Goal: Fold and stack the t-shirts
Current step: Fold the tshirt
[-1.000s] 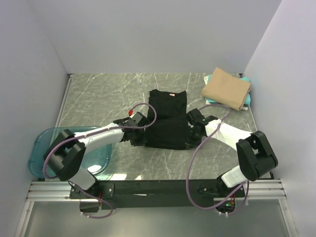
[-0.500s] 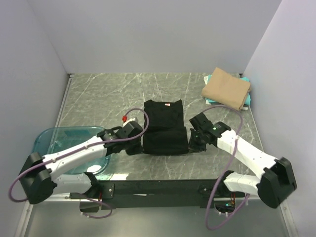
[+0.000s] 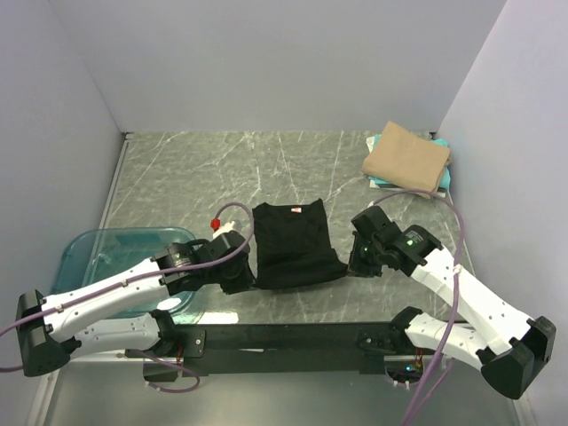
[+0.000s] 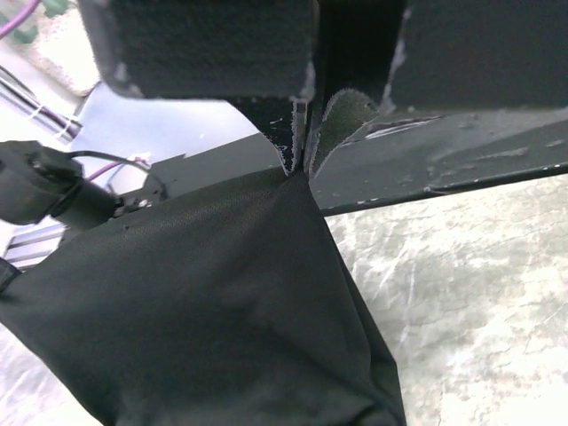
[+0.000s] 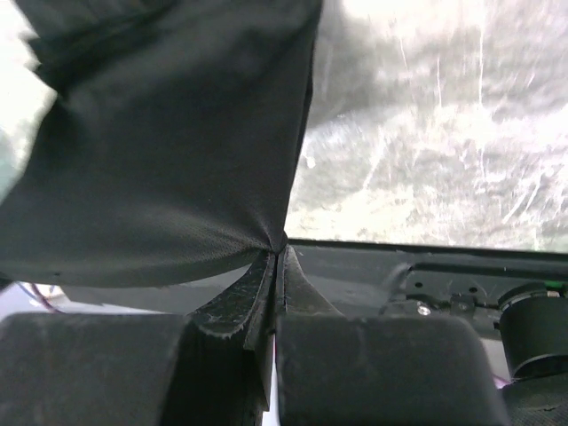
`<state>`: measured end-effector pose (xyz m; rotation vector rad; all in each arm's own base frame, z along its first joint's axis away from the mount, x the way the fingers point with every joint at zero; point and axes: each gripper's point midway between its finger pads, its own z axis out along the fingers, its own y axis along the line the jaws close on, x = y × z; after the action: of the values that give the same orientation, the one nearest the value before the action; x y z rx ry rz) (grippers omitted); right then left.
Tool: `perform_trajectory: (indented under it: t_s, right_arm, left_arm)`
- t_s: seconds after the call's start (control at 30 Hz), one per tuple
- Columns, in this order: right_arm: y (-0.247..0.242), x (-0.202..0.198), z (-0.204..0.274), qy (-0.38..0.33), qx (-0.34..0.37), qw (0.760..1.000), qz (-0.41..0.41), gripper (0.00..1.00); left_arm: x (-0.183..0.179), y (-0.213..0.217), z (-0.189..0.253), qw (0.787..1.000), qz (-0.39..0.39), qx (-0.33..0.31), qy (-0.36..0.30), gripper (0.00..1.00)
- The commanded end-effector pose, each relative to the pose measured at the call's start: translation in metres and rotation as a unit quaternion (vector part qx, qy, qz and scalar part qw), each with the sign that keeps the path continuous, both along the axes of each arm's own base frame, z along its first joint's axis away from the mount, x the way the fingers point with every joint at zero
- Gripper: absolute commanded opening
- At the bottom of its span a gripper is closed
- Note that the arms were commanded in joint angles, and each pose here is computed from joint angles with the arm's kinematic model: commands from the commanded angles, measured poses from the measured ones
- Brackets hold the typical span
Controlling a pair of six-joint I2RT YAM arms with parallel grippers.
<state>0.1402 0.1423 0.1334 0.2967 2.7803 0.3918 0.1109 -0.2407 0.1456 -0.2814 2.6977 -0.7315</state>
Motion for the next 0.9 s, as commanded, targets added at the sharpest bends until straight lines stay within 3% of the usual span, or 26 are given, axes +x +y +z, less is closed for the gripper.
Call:
perform_trajectory:
  t_s: [0.0, 0.23, 0.37, 0.87]
  right_arm:
    - [-0.010, 0.015, 0.018, -0.035, -0.025, 0.999, -0.027, 0.00]
    - [-0.007, 0.054, 0.045, -0.090, -0.025, 0.994, -0.053, 0.00]
    - [-0.006, 0.073, 0.048, -0.095, -0.036, 0.993, -0.055, 0.00]
    - [-0.014, 0.149, 0.050, -0.107, -0.065, 0.990, -0.058, 0.00]
  left_arm:
    - [0.008, -0.003, 0.017, 1.000, 0.020, -0.007, -0.015, 0.01]
    - [0.043, -0.010, 0.030, 0.998, 0.045, -0.004, -0.049, 0.00]
    - [0.072, -0.005, 0.034, 0.996, 0.059, -0.012, -0.061, 0.00]
    - [0.126, 0.006, 0.018, 0.996, 0.060, -0.004, -0.062, 0.00]
